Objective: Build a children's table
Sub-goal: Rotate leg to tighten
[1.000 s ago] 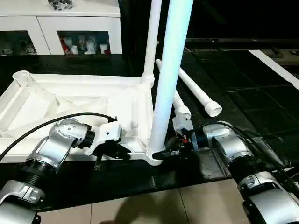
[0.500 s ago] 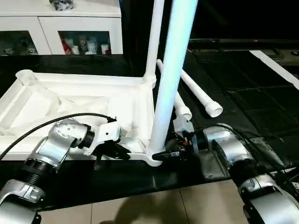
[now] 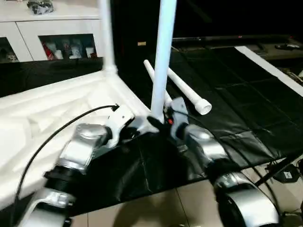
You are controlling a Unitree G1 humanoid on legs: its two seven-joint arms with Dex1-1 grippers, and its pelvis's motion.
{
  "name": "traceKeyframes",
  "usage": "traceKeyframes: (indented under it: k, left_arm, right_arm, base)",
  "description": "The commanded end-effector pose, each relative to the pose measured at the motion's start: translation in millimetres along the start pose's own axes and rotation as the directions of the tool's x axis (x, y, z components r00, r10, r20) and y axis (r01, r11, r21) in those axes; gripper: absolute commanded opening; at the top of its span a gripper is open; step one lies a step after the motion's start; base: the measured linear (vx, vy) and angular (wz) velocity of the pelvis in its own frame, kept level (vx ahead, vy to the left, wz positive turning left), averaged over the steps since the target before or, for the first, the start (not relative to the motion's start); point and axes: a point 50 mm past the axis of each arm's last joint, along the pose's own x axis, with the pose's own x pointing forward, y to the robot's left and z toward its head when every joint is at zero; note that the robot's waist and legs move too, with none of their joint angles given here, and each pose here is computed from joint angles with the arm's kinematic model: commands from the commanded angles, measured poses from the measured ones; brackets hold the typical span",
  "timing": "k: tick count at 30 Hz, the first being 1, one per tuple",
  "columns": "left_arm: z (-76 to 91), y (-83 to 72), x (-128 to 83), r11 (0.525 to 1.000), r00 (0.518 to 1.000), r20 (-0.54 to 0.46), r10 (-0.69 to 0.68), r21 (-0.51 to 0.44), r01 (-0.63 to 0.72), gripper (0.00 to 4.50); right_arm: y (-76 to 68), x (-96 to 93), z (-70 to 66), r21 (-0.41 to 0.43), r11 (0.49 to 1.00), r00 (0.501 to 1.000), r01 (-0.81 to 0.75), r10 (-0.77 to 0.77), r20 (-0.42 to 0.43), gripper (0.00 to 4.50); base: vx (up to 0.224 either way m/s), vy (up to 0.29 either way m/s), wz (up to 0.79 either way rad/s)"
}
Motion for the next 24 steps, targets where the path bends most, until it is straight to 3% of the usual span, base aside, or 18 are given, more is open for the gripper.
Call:
traceKeyframes:
  k: [1, 3, 9, 14, 19, 24]
  left_arm:
    - [30.8, -8.5, 5.9, 0.998, 0.991, 0.12, 0.054, 0.018, -0.056, 0.0]
    - [31.1, -10.4, 6.3, 0.998, 0.993, 0.109, 0.054, 0.031, -0.058, 0.0]
    - [24.4, -7.0, 3.0, 0.997, 0.995, 0.089, 0.046, 0.061, -0.052, 0.0]
    - [9.1, 7.2, -8.3, 0.995, 0.998, 0.051, 0.024, 0.097, -0.029, 0.0]
    - [2.4, 9.5, -18.5, 0.988, 0.995, 0.052, -0.082, 0.139, 0.074, 0.0]
    - [-8.2, 10.2, -31.6, 0.944, 0.97, 0.009, -0.244, 0.229, 0.236, 0.0]
  right_arm:
    - [45.3, 16.0, -9.2, 0.03, 0.987, 0.987, -0.156, 0.157, -0.04, 2.67]
    - [43.4, 15.2, -8.2, 0.039, 0.989, 0.99, -0.143, 0.143, -0.017, 3.23]
    - [33.3, 11.1, -8.4, 0.035, 0.994, 0.994, -0.104, 0.104, 0.015, 3.75]
    - [10.4, -3.0, -6.3, -0.042, 0.993, 0.992, -0.11, 0.113, 0.055, 4.29]
    - [-7.5, -19.8, -0.6, -0.101, 0.978, 0.978, -0.182, 0.191, 0.089, 4.47]
    - [-22.6, -44.8, 4.7, -0.181, 0.904, 0.915, -0.388, 0.402, 0.044, 4.47]
  base:
    - [0.0, 0.0, 0.0]
    - [0.0, 0.0, 0.0]
    - [0.0, 0.0, 0.0]
    - [0.0, 0.0, 0.0]
    - [0.0, 0.0, 0.0]
    - [0.0, 0.0, 0.0]
